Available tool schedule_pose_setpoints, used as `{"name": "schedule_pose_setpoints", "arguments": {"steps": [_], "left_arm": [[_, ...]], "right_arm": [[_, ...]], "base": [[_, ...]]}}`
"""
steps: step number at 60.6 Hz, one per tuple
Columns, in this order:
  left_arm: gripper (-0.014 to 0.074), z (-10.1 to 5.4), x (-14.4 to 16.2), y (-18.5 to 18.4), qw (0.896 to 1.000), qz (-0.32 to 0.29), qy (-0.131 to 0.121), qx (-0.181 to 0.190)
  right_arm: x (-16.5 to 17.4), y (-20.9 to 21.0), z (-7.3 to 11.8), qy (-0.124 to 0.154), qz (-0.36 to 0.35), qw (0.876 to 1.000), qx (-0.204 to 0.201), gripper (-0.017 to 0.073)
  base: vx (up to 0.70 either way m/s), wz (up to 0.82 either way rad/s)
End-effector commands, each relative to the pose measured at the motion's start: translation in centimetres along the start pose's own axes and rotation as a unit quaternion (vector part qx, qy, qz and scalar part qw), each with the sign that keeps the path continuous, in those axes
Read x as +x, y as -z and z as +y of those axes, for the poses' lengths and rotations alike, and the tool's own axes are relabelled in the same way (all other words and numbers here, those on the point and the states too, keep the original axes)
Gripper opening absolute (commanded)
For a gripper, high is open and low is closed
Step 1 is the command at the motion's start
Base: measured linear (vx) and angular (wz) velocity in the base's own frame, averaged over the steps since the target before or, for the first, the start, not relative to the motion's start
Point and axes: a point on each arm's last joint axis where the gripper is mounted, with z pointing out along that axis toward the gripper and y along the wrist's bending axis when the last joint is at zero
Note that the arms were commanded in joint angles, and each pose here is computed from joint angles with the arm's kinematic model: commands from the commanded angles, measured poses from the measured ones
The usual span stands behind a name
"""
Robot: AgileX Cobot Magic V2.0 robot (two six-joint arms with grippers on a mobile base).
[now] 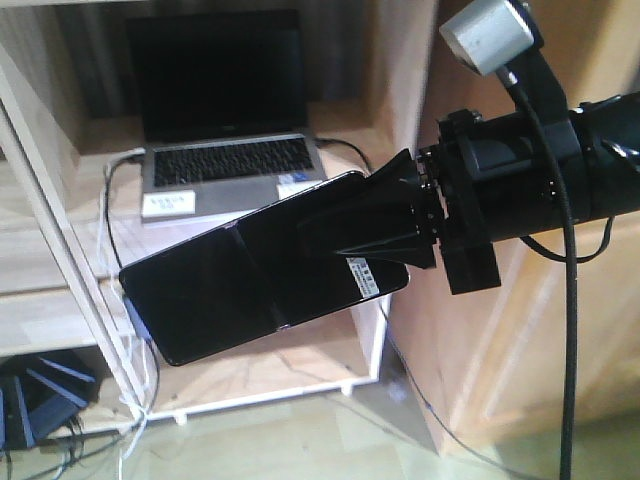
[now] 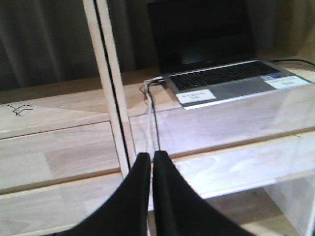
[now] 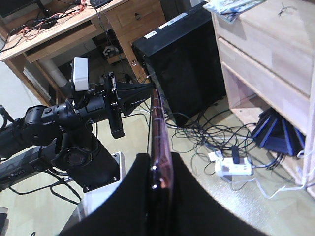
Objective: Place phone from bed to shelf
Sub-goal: 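Carry the phone in the right gripper toward the wooden shelf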
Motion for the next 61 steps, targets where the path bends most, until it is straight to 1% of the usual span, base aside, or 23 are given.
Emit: {"name": "schedule_pose_setpoints", "arguments": {"steps": [1,31,61], "left_arm": [[0.0001,0.16,-1.42,0.3,0.999,-0.053,0.007,-0.005],[0.0001,0.16,-1.42,0.3,0.999,-0.053,0.007,-0.005],[0.0001,0.16,-1.42,0.3,0.999,-0.053,0.007,-0.005]], "right_arm": [[-1.38,0.85,2.11,0.014,-0.037,0.998,-0.043,-0.0002],[-1.38,0.85,2.11,0.014,-0.037,0.998,-0.043,-0.0002],[-1.38,0.85,2.11,0.014,-0.037,0.998,-0.043,-0.0002]], "base": [[0.34,0.21],[0.29,0.19],[0.21,0.13]]}}
